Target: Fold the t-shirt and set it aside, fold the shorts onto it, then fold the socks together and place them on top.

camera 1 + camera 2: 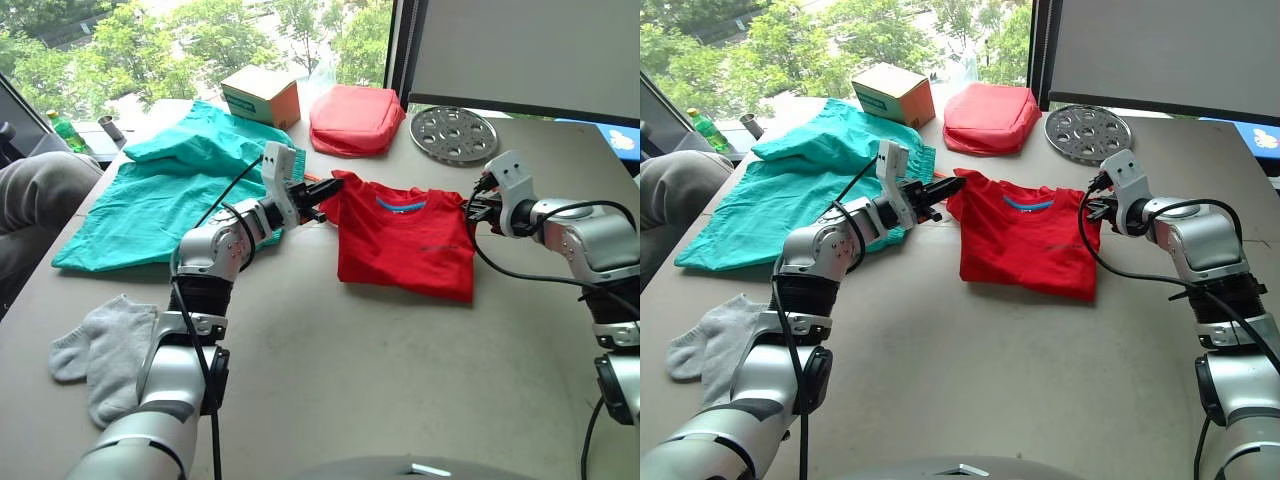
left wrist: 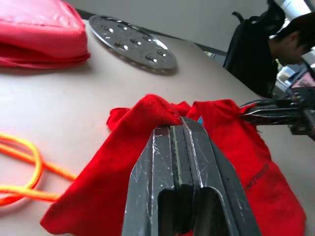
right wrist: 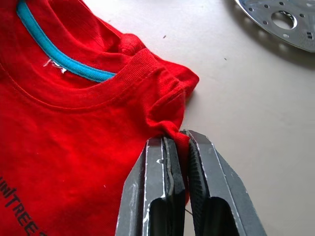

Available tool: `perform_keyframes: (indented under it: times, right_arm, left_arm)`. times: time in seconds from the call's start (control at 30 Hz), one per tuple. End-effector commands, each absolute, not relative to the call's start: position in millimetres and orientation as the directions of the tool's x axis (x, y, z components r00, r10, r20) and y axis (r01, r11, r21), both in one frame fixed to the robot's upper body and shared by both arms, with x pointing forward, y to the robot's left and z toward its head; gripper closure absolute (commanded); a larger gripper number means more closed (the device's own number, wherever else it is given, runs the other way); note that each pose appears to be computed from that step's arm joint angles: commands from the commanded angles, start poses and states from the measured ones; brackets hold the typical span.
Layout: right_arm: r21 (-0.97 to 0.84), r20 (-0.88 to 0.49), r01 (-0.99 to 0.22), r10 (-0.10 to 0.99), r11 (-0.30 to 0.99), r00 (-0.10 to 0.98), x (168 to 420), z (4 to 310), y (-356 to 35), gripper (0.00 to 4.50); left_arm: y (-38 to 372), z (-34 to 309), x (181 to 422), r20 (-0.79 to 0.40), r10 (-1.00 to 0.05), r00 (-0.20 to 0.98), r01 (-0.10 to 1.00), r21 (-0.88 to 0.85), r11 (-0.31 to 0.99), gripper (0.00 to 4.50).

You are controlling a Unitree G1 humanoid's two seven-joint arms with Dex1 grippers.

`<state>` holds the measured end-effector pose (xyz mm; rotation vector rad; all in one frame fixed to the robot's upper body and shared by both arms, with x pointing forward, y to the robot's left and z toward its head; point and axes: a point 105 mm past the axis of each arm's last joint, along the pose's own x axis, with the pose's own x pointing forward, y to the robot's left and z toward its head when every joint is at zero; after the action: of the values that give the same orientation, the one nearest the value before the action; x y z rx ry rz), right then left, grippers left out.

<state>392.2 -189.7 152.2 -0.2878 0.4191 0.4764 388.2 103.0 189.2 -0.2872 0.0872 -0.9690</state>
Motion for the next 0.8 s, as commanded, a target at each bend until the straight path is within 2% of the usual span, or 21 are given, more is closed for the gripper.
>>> perform_keyframes:
  times: [0.03, 0.1, 0.17, 0.23, 0.3, 0.37, 0.43, 0.5, 0.6, 0.8]
  right_arm:
    - [-0.197, -0.35, -0.47, 0.387, 0.86, 0.853, 391, 184, -196, 4.44]
    - [-0.186, -0.338, -0.453, 0.376, 0.872, 0.863, 385, 186, -201, 4.44]
    - [-0.188, -0.333, -0.434, 0.359, 0.881, 0.872, 380, 186, -205, 4.44]
    - [-0.183, -0.329, -0.415, 0.343, 0.891, 0.88, 377, 185, -207, 4.44]
    - [-0.179, -0.329, -0.414, 0.342, 0.892, 0.88, 376, 183, -205, 4.44]
    - [-0.178, -0.328, -0.417, 0.346, 0.891, 0.879, 377, 182, -202, 4.44]
    - [-0.174, -0.326, -0.424, 0.354, 0.889, 0.877, 379, 182, -197, 4.44]
    - [-0.171, -0.326, -0.432, 0.363, 0.885, 0.873, 382, 180, -192, 4.44]
    - [-0.168, -0.327, -0.441, 0.372, 0.882, 0.869, 386, 178, -187, 4.44]
    - [-0.148, -0.314, -0.454, 0.393, 0.879, 0.864, 389, 179, -180, 4.44]
  left_arm:
    - [91, 222, 366, 0.179, -0.897, 0.404, 0.902, -0.24, 0.358, 4.48]
    - [80, 241, 346, 0.289, -0.922, 0.257, 0.943, -0.283, 0.174, 4.48]
    - [78, 258, 337, 0.384, -0.907, 0.172, 0.939, -0.342, 0.034, 4.48]
    - [84, 235, 366, 0.3, -0.905, 0.301, 0.895, -0.417, 0.159, 4.48]
    - [100, 190, 405, 0.096, -0.856, 0.509, 0.787, -0.454, 0.417, 4.48]
    - [117, 161, 426, -0.046, -0.777, 0.628, 0.687, -0.438, 0.58, 4.48]
    - [133, 148, 437, -0.106, -0.704, 0.703, 0.604, -0.434, 0.668, 4.48]
    - [149, 136, 443, -0.162, -0.637, 0.754, 0.525, -0.435, 0.732, 4.48]
    - [157, 128, 445, -0.211, -0.599, 0.772, 0.489, -0.404, 0.773, 4.48]
    - [144, 152, 443, -0.077, -0.693, 0.717, 0.609, -0.415, 0.676, 4.48]
